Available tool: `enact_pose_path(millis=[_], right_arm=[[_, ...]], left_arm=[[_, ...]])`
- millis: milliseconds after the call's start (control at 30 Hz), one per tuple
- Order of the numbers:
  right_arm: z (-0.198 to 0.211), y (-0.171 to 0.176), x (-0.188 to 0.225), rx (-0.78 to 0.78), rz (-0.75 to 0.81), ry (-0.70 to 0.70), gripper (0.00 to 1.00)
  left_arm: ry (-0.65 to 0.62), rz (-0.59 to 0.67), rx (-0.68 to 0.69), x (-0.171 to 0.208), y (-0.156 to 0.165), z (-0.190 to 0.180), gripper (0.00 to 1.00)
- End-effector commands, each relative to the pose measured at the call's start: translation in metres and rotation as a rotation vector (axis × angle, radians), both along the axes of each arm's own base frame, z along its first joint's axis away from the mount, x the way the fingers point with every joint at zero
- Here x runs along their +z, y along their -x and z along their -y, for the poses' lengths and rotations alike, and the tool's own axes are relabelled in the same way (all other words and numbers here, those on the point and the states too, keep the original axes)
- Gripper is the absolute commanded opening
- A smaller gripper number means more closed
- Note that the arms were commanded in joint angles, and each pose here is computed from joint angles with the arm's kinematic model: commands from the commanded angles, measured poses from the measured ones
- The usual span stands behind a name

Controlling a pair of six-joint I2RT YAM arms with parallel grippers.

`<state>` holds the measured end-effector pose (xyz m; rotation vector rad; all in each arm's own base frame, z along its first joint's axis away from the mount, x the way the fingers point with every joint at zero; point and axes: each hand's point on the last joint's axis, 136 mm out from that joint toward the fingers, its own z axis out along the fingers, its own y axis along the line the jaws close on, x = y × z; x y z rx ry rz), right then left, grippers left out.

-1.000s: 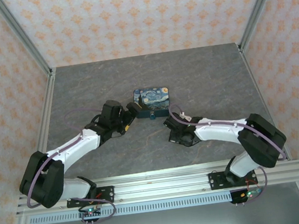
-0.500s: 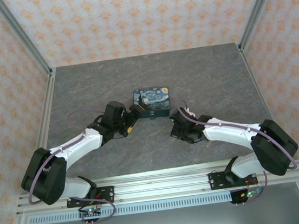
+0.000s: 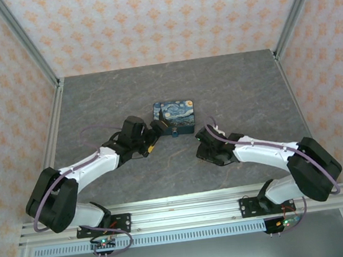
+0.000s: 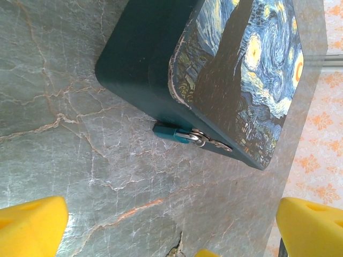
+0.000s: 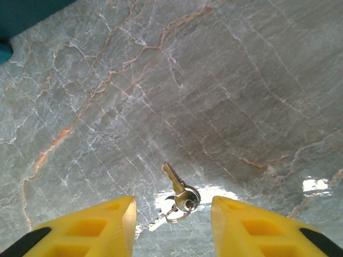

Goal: Unlock the padlock with the key

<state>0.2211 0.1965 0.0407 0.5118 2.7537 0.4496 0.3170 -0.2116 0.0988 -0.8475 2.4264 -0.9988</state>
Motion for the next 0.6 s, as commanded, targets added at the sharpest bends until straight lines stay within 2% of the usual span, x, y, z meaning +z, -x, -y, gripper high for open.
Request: enact_pose_path(millis=[0, 267, 567], right_arm=[[0.007, 0.002, -0.002, 0.013, -0.027, 0.07, 0.41], [0.004, 0.001, -0.011, 0.009, -0.08, 0.203, 0.45], [-0.001, -0.001, -0.02, -0.028, -0.099, 0.249, 0.43]], left_arm=[[0.019, 0.028, 0.005, 0.01, -0.008, 0.007, 1.0], [0.025, 0.029, 0.003, 0.01, -0.01, 0.009, 1.0], [0.029, 0.039, -0.004, 0.011, -0.011, 0.011, 1.0]])
